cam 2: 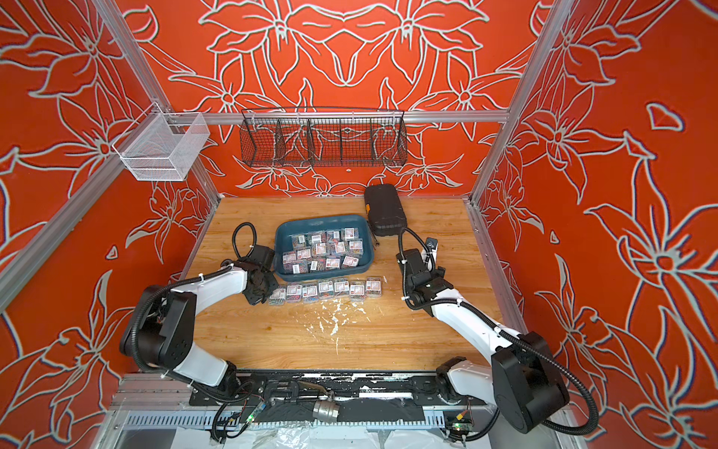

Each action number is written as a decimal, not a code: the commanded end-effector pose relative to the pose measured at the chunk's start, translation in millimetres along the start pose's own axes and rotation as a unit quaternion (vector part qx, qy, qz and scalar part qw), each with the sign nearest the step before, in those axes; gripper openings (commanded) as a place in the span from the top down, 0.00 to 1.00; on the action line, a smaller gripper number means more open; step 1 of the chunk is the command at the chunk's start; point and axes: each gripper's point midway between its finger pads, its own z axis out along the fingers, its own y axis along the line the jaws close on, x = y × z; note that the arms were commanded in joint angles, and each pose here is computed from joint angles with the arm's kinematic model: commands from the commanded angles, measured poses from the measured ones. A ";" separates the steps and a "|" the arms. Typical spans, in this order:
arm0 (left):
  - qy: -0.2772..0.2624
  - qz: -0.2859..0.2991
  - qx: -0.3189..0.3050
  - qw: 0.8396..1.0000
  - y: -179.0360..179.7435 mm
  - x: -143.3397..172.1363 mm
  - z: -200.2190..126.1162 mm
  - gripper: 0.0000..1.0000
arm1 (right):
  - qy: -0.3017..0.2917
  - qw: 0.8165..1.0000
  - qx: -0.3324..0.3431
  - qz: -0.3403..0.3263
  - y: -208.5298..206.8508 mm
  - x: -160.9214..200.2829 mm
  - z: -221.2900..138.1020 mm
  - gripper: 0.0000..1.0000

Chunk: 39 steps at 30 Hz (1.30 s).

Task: Take the paper clips out of the storage box
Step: Place the boxed paper clips at the center of the board, then pick up the boxed paper clips from the storage box.

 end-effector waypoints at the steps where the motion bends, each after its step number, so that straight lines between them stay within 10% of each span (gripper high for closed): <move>1: 0.056 0.003 0.002 0.998 -0.7 21.8 14.3 1.00 | -0.001 1.000 0.002 -0.002 0.3 -0.5 0.9 0.32; 20: 0.024 0.000 0.033 0.999 5.6 16.8 -26.6 1.00 | 0.013 1.000 -0.019 -0.010 10.5 -7.3 -3.5 0.32; 29: -0.086 0.008 0.067 0.994 13.8 -18.7 -104.5 1.00 | 0.031 0.983 -0.182 0.004 75.1 -27.7 -33.7 0.27; 39: -0.245 -0.007 0.083 0.966 59.5 -26.4 -116.3 0.10 | 0.034 0.957 -0.286 -0.022 150.5 -40.6 -65.8 0.26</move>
